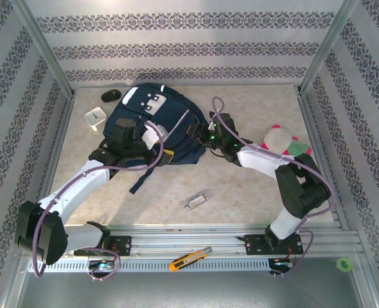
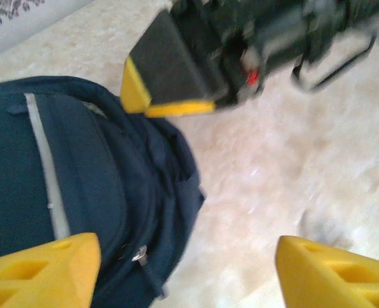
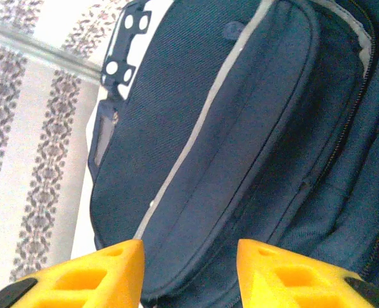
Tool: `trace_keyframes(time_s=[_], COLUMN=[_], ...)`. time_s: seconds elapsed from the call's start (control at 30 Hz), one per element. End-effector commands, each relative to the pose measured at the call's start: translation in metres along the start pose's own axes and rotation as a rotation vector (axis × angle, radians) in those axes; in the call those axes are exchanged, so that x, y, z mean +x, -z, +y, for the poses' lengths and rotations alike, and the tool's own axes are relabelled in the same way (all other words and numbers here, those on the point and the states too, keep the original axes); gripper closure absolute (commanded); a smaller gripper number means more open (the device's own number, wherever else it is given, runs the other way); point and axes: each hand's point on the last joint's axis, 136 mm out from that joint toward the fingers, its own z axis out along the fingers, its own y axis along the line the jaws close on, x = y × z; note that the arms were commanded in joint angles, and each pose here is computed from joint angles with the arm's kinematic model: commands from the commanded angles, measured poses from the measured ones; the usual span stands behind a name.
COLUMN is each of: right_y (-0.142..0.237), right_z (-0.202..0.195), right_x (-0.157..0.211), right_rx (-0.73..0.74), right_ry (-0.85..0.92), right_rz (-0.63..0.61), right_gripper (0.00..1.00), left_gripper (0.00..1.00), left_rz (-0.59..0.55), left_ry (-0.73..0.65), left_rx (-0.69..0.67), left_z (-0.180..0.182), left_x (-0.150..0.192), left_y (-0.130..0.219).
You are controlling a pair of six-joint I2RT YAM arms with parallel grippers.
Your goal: Pack the student bag
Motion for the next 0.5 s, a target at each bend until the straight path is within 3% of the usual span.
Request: trace_keyframes(time_s=[0.0, 0.17, 0.37, 0.4, 0.47], right_y=[0.024, 0.04, 0.049, 0.049, 0.05], right_z=[0.007, 0.0, -0.005, -0.005, -0.004], right_x=[0.014, 0.026, 0.041, 0.044, 0.049], right_rx=[-0.05, -0.045, -0.038, -0.038, -0.037], right_ry=[0.162, 0.212, 0.234, 0.241, 0.259], right_rz=[0.044, 0.047, 0.068, 0.074, 0.085], right_gripper=[0.58, 0.58, 0.6, 0.6, 0.61], left_gripper=[0.19, 0.15, 0.14, 0.19, 0.52], left_rz=[0.192, 0.26, 0.244, 0.244, 0.23], left_ry=[-0.41, -0.543, -0.578, -0.574, -0.555], left_rx=[0.031, -0.057, -0.178, -0.183, -0.176], left_z=[0.02, 0.053, 0.088, 0.09, 0.091], left_x=[0.051, 0.069, 0.069, 0.069, 0.066], left_y=[-0.01, -0.033, -0.056, -0.058, -0.062])
